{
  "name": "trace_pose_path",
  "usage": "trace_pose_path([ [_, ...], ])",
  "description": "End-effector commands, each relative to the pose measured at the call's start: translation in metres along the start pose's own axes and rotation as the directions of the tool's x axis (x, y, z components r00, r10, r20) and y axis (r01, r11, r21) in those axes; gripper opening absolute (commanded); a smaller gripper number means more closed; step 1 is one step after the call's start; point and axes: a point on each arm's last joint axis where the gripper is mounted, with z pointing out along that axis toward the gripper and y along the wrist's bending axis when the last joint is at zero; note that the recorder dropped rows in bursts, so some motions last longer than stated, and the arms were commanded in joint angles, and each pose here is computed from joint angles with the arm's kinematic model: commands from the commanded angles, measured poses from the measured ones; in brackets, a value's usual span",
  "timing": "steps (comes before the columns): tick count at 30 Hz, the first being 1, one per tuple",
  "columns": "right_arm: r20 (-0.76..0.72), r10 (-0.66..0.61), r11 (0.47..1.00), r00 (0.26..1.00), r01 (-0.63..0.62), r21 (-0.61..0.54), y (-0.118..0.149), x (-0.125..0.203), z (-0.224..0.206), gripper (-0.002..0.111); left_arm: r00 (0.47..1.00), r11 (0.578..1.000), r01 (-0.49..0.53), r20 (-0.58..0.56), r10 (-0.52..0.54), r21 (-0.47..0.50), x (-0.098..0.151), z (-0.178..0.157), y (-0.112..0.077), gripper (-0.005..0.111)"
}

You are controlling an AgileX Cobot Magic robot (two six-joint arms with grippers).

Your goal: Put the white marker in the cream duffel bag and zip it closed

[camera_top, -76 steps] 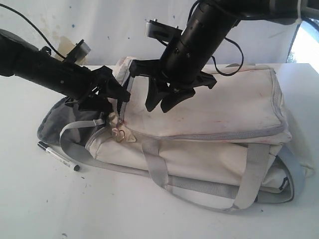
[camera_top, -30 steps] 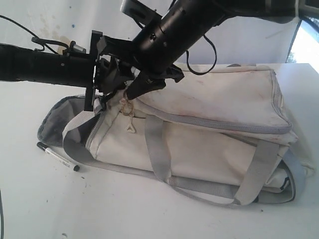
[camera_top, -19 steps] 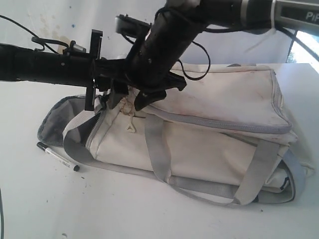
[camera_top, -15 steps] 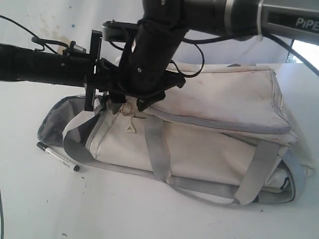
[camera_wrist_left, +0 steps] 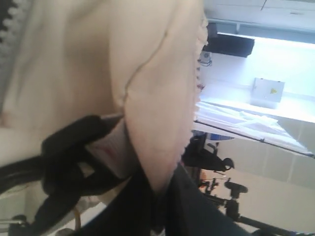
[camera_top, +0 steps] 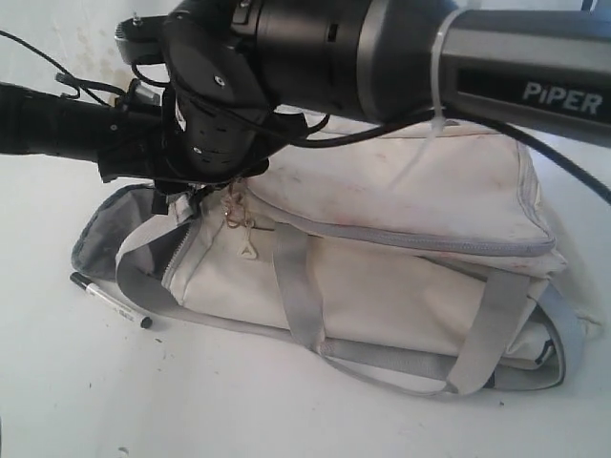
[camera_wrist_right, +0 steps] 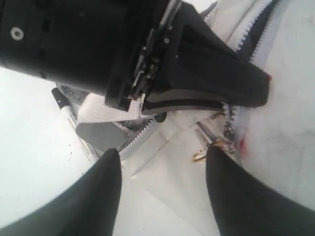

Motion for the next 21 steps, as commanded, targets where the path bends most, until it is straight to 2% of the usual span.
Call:
trace_pose_path([
  [1,0.012,-0.021,1.000,1.000,0.021,-0.017,0.004,0.013,0.008,0.049,0.987,0.981,-0.160,-0.046,0.156,-0.107,-0.003,-0.011,-0.014,0.000],
  [5,0.054,-0.018,0.997,0.998,0.022,-0.077,0.011,0.019,0.015,0.049,0.986,0.976,-0.162,-0.050,0.157,-0.147,-0.007,-0.013,-0.022,0.000],
  [8,0.028,-0.002,0.998,1.000,0.004,-0.059,0.009,0.021,0.014,0.049,0.992,0.980,-0.128,-0.040,0.124,-0.149,-0.008,-0.014,-0.026,0.000],
  [14,0.046,-0.017,0.999,0.999,0.019,-0.046,0.008,0.019,0.014,0.049,0.992,0.981,-0.123,-0.038,0.118,-0.149,-0.008,-0.014,-0.027,0.000],
  [18,0.000,-0.008,1.000,1.000,0.008,-0.008,0.005,0.023,0.015,0.049,0.994,0.983,-0.106,-0.035,0.102,-0.150,-0.008,-0.014,-0.027,0.000],
  [21,0.013,-0.046,0.999,0.999,0.046,0.004,0.004,0.022,0.015,0.049,0.997,0.986,-0.076,-0.024,0.074,-0.148,-0.010,-0.017,-0.026,0.000],
])
